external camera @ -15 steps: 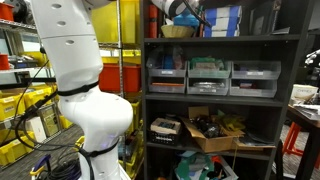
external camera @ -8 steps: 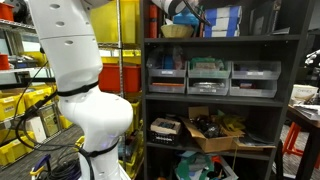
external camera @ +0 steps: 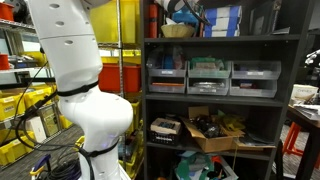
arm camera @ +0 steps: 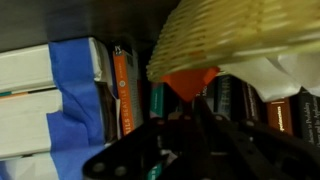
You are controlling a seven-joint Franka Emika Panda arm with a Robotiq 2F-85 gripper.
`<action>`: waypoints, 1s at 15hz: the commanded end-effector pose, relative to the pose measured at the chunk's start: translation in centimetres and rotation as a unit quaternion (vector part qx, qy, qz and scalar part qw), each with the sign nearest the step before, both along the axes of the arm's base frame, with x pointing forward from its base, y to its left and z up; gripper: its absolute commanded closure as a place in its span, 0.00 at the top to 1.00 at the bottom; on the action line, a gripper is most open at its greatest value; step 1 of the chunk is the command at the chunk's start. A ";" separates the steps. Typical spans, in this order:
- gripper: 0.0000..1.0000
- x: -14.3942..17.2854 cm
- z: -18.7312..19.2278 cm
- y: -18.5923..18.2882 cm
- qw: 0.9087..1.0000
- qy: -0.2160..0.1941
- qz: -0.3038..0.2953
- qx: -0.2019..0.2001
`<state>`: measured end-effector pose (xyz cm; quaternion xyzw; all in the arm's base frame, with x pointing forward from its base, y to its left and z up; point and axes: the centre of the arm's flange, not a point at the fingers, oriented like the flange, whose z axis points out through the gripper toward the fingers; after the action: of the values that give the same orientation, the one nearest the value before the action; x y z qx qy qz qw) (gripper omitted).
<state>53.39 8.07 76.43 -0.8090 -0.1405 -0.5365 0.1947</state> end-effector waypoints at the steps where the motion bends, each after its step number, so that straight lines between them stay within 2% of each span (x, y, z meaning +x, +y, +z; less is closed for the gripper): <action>1: 0.00 0.0 1.3 -0.5 1.000 -0.013 0.009 0.017; 5: 0.00 0.0 1.8 -0.9 1.000 -0.007 0.003 0.027; 6: 0.25 -0.3 1.6 -1.1 1.000 0.002 0.000 0.024; 7: 0.26 -0.6 1.4 -1.5 1.000 0.003 -0.002 0.023; 9: 0.36 -1.1 1.3 -2.1 0.999 0.018 -0.002 0.027; 15: 0.79 -3.0 2.6 -3.8 0.999 0.029 0.011 0.043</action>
<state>52.31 5.15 78.13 -0.8132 -0.1222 -0.5245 0.2206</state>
